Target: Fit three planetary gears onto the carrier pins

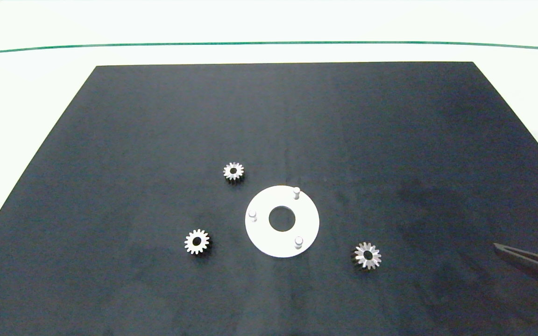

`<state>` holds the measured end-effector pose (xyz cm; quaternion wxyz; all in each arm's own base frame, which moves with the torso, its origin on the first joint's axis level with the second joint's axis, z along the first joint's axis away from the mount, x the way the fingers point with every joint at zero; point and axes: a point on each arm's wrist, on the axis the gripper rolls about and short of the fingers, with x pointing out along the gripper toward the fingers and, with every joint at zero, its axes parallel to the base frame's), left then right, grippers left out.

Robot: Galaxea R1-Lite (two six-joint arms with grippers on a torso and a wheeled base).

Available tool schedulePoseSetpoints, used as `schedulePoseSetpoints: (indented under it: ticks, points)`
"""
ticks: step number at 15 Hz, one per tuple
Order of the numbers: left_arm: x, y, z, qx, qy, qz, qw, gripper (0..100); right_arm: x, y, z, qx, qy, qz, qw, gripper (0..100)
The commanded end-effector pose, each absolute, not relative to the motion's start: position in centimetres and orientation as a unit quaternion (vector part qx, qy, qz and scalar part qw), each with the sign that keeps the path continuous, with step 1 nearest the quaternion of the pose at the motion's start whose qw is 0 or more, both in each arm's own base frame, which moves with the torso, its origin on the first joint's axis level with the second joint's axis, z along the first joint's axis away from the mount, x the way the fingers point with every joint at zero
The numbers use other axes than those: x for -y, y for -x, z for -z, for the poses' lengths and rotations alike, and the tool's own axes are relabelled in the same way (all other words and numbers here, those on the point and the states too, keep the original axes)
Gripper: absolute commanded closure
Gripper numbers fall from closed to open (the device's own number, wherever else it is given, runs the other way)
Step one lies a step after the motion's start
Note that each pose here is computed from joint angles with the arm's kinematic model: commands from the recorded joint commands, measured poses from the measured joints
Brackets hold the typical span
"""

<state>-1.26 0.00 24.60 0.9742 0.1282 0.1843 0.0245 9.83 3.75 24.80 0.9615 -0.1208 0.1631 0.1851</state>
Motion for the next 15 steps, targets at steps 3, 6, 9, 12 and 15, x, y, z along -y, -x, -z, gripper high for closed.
schedulePoseSetpoints:
  ticks: [3,6,9,12,15]
  points:
    - [-0.1,-0.1,-25.7,-0.202,-0.126,-0.024,0.971,3,-6.7,-13.3,-24.7,-0.203,0.134,-0.259,0.935,0]
    - [-0.1,-0.5,-25.8,-0.211,-0.119,-0.049,0.969,3,-8.7,-14.6,-24.2,-0.223,0.154,-0.286,0.919,0]
    - [-0.2,-0.6,-25.8,-0.215,-0.116,-0.059,0.968,3,-10.5,-15.4,-23.7,-0.235,0.186,-0.291,0.908,0]
    - [-0.2,-0.6,-25.8,-0.215,-0.116,-0.057,0.968,0,-12.0,-16.0,-22.9,-0.249,0.2,-0.311,0.895,0]
    - [-0.2,-0.5,-25.7,-0.215,-0.115,-0.058,0.968,0,-13.7,-17.2,-22.2,-0.265,0.213,-0.315,0.886,0]
